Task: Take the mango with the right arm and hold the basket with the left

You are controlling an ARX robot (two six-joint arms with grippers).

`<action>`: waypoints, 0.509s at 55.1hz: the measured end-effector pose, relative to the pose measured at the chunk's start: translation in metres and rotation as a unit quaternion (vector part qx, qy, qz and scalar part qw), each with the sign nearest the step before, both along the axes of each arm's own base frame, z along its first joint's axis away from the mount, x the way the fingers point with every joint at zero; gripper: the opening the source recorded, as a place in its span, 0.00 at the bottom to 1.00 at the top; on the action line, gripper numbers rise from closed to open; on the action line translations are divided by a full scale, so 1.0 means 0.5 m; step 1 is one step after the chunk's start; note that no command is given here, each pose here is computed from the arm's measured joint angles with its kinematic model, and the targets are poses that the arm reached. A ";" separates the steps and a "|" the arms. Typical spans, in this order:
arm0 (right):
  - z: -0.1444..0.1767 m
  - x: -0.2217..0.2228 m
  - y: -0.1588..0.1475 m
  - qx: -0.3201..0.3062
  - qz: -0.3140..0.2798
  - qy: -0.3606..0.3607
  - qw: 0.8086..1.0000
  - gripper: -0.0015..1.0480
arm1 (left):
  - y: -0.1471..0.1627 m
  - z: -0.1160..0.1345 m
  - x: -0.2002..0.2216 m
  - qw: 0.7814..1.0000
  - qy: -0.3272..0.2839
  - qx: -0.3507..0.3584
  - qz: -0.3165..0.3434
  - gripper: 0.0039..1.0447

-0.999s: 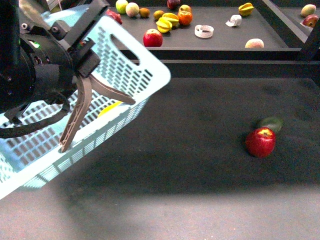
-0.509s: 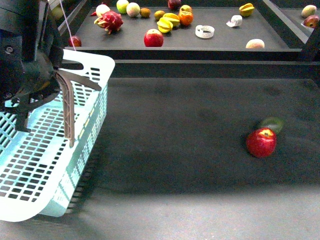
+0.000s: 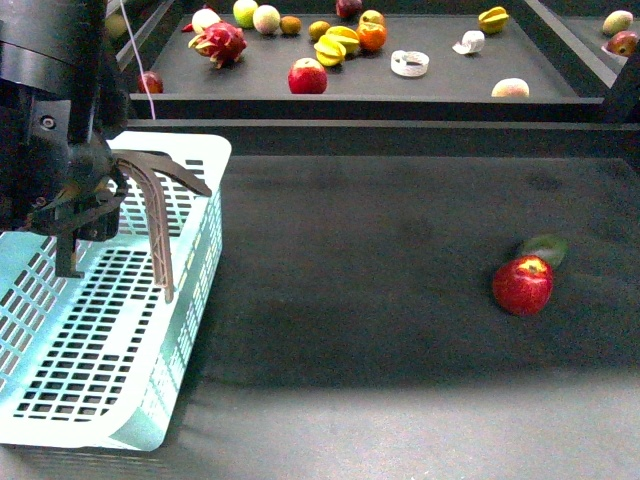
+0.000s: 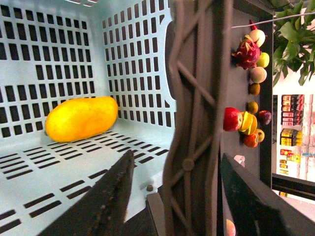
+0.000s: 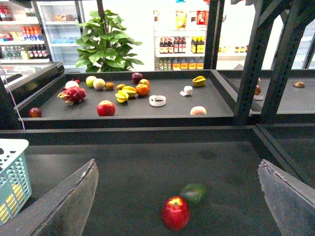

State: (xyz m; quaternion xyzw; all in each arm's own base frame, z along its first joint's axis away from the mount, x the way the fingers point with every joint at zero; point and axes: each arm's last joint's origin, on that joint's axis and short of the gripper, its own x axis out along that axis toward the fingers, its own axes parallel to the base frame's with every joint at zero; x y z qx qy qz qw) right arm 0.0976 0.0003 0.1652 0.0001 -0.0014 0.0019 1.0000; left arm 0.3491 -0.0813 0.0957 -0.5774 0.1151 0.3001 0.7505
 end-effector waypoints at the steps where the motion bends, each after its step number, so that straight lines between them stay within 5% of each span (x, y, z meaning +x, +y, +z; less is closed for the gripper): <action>1: 0.000 0.000 0.000 0.000 0.000 0.000 1.000 0.92 | 0.001 0.002 -0.003 1.000 0.004 0.000 -0.001 0.56; 14: 0.000 0.000 0.000 0.000 0.000 0.000 1.000 0.92 | 0.046 0.063 -0.075 1.000 0.004 0.029 -0.003 0.94; 28: 0.000 0.000 0.000 0.000 0.000 0.000 1.000 0.92 | 0.178 0.136 -0.240 0.993 -0.030 0.113 0.026 0.92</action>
